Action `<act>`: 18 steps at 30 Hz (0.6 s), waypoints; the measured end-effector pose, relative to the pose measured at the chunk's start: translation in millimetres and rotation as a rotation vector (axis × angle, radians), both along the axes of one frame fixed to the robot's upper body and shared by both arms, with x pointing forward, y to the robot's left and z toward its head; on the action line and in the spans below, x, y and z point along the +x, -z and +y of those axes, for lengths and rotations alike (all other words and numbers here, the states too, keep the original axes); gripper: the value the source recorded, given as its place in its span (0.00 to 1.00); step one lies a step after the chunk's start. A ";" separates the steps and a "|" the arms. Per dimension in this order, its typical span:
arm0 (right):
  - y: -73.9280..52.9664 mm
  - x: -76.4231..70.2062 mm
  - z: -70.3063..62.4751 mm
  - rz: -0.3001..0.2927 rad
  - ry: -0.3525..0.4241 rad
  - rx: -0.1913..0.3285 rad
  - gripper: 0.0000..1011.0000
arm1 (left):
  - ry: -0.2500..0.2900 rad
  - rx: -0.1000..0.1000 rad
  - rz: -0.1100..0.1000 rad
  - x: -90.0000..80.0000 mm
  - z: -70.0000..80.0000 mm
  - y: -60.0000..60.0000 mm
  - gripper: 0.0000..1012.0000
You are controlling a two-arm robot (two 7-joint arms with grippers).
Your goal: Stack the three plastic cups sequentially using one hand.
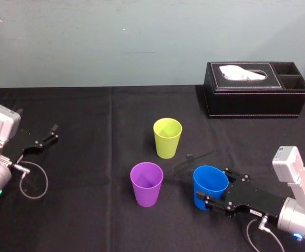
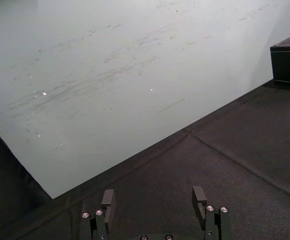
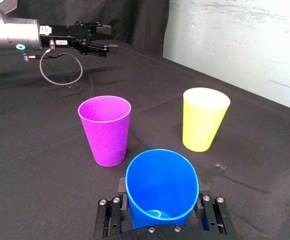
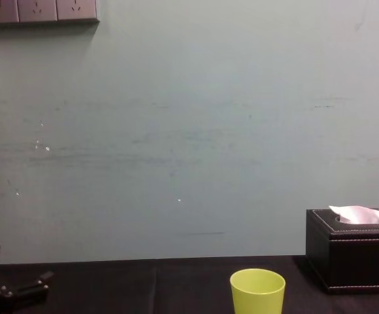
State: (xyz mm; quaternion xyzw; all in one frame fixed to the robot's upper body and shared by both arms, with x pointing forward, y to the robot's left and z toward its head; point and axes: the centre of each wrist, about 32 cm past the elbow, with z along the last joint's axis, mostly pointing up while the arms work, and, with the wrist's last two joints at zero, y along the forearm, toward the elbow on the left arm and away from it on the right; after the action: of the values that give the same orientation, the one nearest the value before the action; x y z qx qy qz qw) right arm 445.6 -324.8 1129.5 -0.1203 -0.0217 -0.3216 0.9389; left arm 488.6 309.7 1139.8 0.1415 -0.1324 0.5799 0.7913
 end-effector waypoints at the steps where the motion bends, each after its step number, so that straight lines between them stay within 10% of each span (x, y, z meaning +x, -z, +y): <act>1: -0.4 -0.5 0.0 -0.001 0.003 0.000 0.72 | 0.000 0.000 0.000 0.0 0.0 0.0 1.00; 18: -42.0 -17.8 -1.7 -0.068 0.099 0.013 0.72 | 0.000 0.000 0.000 0.0 0.0 0.0 1.00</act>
State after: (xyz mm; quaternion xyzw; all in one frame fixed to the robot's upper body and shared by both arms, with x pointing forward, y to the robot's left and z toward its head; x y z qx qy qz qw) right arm 427.7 -326.5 1171.6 -0.1041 -0.0456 -0.3715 0.9215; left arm 488.6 309.7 1139.8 0.1415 -0.1325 0.5799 0.7913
